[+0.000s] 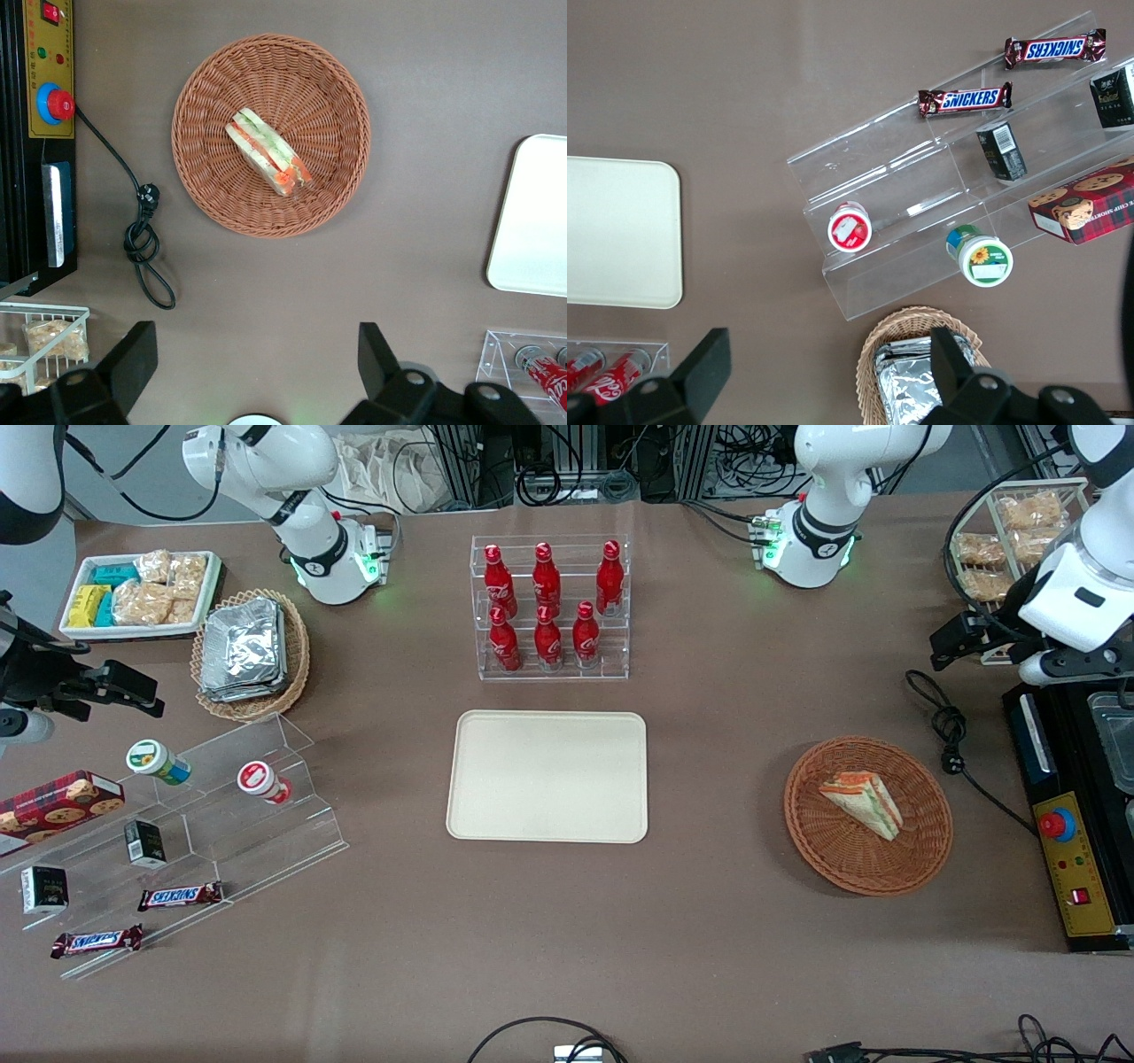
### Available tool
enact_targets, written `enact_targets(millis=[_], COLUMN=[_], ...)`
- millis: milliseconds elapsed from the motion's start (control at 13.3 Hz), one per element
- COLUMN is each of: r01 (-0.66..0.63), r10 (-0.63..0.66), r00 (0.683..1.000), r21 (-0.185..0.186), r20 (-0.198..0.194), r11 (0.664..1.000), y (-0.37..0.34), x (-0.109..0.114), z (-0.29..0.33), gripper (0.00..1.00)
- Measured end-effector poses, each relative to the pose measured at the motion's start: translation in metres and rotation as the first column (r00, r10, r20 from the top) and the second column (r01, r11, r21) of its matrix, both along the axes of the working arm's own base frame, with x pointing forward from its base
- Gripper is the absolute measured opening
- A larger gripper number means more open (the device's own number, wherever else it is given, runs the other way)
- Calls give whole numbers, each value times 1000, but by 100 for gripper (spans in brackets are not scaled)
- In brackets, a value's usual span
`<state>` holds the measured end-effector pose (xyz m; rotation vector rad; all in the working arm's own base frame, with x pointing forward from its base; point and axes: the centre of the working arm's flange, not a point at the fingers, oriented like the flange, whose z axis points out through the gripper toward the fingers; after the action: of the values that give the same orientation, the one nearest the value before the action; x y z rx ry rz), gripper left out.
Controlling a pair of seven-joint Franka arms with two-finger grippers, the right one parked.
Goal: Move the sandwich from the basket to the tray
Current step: 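Move the left gripper over the wicker basket above the sandwich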
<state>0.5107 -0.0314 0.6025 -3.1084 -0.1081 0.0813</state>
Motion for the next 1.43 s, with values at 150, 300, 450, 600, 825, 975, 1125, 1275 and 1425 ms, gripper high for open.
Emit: enact_targets(millis=[150, 300, 450, 600, 825, 975, 1125, 1275, 1425], r01=[0, 0, 0, -2, -87, -191, -291, -360, -408], r10=[0, 0, 0, 2, 87, 191, 292, 360, 408], r00=[1000, 1000, 1000, 1000, 994, 980, 956, 933, 912], r21=[0, 0, -1, -1, -7, -11, -12, -12, -6], r20=[0, 2, 19, 30, 68, 56, 32, 21, 35], r11=[1000, 1000, 1000, 1000, 996, 982, 957, 933, 913], y=[0, 0, 1, 1, 2, 4, 5, 6, 7], x=[0, 0, 3, 7, 16, 23, 34, 46, 52], z=[0, 0, -7, -26, -58, -84, -116, -149, -179], gripper=[100, 100, 100, 100, 100, 100, 100, 100, 100])
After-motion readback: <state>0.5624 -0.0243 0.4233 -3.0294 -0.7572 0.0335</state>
